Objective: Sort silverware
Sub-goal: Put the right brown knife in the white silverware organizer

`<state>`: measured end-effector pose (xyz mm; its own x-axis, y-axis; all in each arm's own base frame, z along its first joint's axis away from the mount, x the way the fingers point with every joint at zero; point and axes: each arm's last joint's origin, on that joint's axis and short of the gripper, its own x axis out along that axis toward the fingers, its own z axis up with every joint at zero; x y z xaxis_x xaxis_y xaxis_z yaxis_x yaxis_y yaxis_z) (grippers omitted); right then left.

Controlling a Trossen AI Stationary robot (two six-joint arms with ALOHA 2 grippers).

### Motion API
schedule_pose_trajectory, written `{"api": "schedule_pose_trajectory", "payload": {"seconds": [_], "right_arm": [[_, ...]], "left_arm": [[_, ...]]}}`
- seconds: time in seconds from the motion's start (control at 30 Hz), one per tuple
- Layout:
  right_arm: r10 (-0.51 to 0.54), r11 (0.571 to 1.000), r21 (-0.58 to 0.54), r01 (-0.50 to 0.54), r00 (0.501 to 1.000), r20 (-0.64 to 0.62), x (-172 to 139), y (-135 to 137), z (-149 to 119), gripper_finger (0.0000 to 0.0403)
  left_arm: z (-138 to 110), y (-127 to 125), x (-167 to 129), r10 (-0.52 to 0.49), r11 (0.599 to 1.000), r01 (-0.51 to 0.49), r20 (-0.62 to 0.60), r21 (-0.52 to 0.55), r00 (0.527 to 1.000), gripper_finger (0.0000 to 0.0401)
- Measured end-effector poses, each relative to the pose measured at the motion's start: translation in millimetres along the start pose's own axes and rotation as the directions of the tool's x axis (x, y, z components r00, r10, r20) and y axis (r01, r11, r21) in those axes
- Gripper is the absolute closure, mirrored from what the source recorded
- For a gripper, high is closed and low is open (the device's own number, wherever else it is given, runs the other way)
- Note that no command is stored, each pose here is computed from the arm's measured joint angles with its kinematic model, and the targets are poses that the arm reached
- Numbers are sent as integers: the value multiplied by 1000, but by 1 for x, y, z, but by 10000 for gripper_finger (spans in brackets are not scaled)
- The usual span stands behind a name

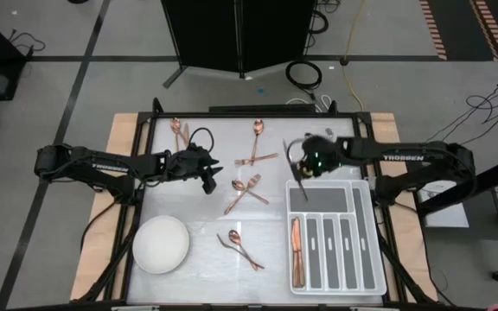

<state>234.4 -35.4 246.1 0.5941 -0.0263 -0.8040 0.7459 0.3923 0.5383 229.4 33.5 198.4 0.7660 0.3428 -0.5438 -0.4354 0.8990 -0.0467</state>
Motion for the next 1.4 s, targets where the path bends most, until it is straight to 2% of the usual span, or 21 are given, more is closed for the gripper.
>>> {"api": "schedule_pose_trajectory", "payload": {"seconds": [0.2, 0.4, 0.63, 0.8, 0.97, 1.17, 1.4], "right_arm": [[3, 1000, 4, -3, 1000, -2, 3, 24, -49, 387], [6, 995, 99, -5, 1000, -13, 18, 41, -98, 387], [54, 963, 267, -29, 995, -88, 50, 55, -156, 387], [38, 933, 360, 7, 992, -119, 60, 56, -188, 387], [-53, 909, 405, 94, 993, -110, 55, 63, -204, 387], [-198, 886, 407, 220, 975, -95, 44, 80, -206, 387], [-263, 860, 392, 326, 942, -207, 69, 81, -221, 387]], "left_arm": [[17, -3, -3, -17, 999, 15, 63, 34, 998, 271], [22, -11, -5, -92, 995, 88, 72, 54, 993, 271], [13, -19, -8, -181, 975, 182, -22, 131, 983, 271], [0, -25, -10, -198, 963, 216, -120, 160, 973, 271], [-19, -27, -10, -205, 948, 241, -183, 206, 962, 271], [-23, -30, -11, -228, 936, 273, -208, 222, 951, 271], [-24, -34, -13, -268, 916, 318, -217, 245, 939, 271]]}}
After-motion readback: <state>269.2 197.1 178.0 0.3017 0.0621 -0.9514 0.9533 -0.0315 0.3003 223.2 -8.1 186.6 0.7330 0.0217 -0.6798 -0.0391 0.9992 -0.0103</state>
